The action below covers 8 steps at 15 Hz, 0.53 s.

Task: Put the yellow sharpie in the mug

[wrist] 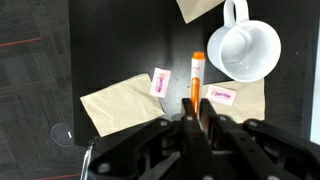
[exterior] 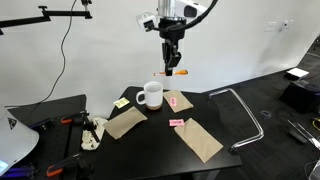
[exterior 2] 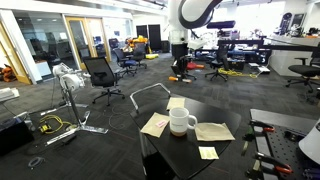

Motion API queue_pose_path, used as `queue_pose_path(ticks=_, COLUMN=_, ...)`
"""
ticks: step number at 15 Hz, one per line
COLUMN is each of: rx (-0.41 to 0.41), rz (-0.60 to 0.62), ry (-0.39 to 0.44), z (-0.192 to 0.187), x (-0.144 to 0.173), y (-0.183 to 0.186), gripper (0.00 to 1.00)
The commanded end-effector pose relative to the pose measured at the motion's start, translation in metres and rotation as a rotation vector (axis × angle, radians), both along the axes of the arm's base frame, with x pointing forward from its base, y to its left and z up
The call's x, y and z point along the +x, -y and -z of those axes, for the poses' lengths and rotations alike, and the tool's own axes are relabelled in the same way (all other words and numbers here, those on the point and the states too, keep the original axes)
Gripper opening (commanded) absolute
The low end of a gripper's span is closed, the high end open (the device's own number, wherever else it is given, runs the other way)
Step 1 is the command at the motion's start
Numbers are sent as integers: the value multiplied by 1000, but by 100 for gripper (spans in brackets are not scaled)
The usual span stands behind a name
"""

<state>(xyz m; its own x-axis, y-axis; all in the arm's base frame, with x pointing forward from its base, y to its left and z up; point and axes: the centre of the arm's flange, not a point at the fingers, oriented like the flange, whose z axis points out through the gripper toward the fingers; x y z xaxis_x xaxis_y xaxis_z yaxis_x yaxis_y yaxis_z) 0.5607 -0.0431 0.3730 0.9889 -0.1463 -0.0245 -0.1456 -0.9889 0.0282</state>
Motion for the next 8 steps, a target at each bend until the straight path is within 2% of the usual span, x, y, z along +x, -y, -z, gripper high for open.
queue_pose_path(ticks=1, rx=1, rz=0, ry=1, z=-4, x=-2, y=0, gripper=11)
queue_pose_path(ticks=6, rx=1, rz=0, ry=-3, z=-3, x=-6, y=0, gripper=11)
queue_pose_path(ticks=7, rx=1, rz=0, ry=-3, z=-3, x=-6, y=0, gripper=3)
queue_pose_path(ticks=8, rx=19, rz=-16, ry=-9, z=-2, x=-5, y=4, gripper=3)
